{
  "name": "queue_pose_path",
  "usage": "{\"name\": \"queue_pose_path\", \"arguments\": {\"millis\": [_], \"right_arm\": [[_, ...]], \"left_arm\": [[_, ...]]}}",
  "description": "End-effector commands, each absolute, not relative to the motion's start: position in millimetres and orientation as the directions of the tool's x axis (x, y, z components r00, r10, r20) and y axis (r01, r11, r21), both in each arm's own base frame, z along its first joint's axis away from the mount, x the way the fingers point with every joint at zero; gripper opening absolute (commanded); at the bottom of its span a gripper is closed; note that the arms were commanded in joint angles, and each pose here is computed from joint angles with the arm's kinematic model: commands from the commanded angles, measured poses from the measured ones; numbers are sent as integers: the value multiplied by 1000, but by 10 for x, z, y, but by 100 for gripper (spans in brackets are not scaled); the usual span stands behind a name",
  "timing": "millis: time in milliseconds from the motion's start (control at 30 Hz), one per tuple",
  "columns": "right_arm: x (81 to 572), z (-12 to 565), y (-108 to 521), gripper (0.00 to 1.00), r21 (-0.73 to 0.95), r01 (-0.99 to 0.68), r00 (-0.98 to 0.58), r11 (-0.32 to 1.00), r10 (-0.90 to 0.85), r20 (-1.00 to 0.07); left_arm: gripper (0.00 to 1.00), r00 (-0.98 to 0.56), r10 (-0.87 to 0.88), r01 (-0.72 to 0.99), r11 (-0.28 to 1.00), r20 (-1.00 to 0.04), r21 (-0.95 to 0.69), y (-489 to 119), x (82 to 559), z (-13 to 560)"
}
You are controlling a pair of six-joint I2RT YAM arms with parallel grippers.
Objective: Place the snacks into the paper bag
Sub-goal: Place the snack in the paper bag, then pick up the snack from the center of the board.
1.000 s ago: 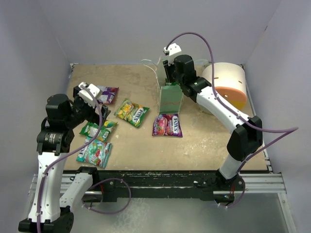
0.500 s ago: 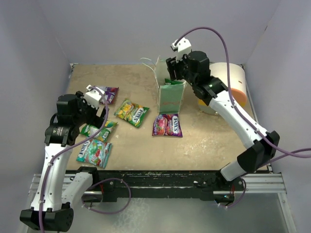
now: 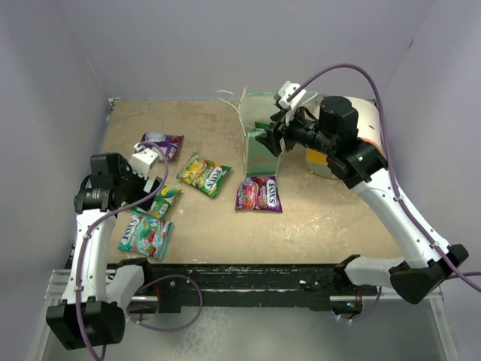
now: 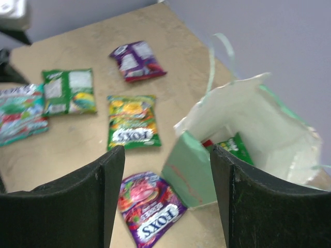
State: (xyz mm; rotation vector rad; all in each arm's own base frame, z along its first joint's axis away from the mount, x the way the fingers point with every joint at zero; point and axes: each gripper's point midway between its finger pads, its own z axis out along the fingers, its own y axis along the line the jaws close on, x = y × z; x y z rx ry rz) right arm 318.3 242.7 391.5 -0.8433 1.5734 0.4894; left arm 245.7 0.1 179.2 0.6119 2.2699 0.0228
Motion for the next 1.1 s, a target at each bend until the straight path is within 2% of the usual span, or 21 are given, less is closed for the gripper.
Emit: {"name": "queue_pose_path", "arguments": {"millis": [0,167,333,667,967,1067], "right_arm": [[2812,3491,2646,69,-135,-902,-2,411,-317,-948],[2586,3045,2644,70,-109,-946,-12,305,-370,-929],[2361,2763,2542,72,-134,-957,26,258,-383,-923],[2376,2690,2312,74,-148,-944,35,295,-356,-934],[2451,2538,2321,75,-116,-947,-6,301,-376,-927],[2490,2498,2310,75,-114,-943,-17,312,-386,-922]], "left_arm": [[99,-641,418,454,883,-644,120,138,2388,1542],[99,-710,356,425,905,-607,34,415,2238,1309],[97,-766,318,406,913,-559,-36,709,2010,1071],[85,-848,268,405,884,-457,-233,1063,1709,551],[81,-845,334,465,845,-418,-265,995,1550,251],[73,-845,351,475,838,-404,-267,990,1514,178]]}}
